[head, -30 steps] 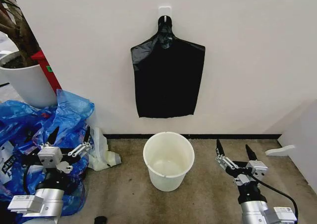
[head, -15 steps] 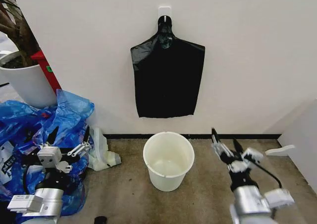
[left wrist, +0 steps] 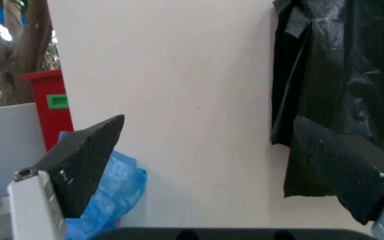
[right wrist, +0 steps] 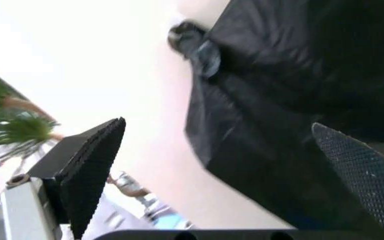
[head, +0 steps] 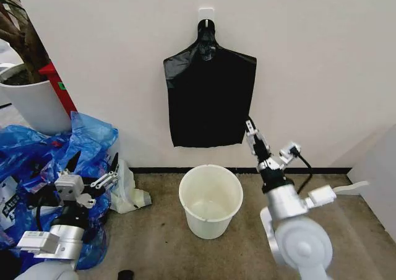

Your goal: Place the garbage bag over the trash bin.

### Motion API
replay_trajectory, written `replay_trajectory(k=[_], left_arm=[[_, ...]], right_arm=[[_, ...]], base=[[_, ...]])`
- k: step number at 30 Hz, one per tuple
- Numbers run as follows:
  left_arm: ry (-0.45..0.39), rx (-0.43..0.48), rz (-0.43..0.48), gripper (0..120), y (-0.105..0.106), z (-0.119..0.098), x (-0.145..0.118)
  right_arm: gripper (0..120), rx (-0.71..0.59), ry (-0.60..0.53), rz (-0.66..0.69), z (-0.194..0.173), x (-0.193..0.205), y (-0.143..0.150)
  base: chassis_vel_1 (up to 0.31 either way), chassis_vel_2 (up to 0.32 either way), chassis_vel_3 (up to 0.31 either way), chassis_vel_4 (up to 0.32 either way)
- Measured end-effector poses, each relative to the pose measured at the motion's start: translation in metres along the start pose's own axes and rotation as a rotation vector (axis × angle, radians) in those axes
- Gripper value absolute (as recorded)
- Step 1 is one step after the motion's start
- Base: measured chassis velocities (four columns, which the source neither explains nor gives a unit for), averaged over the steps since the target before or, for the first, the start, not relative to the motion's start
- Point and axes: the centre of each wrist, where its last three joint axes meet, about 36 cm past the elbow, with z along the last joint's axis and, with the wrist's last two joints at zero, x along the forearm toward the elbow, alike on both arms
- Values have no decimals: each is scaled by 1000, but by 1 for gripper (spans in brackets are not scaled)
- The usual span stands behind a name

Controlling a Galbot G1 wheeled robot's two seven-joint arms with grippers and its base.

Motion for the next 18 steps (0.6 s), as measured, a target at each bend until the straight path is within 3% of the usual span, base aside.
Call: replay_trajectory(k=[8,18], left_arm=[[2,-6,-2,100,1,0,0],[6,-4,1,100,0,2,-1]], right_arm=[[100,-113,82,22,14,-71,-17],[100,-123,31,18,2,-141,-9]], base=[[0,0,0,0],[0,0,0,0]])
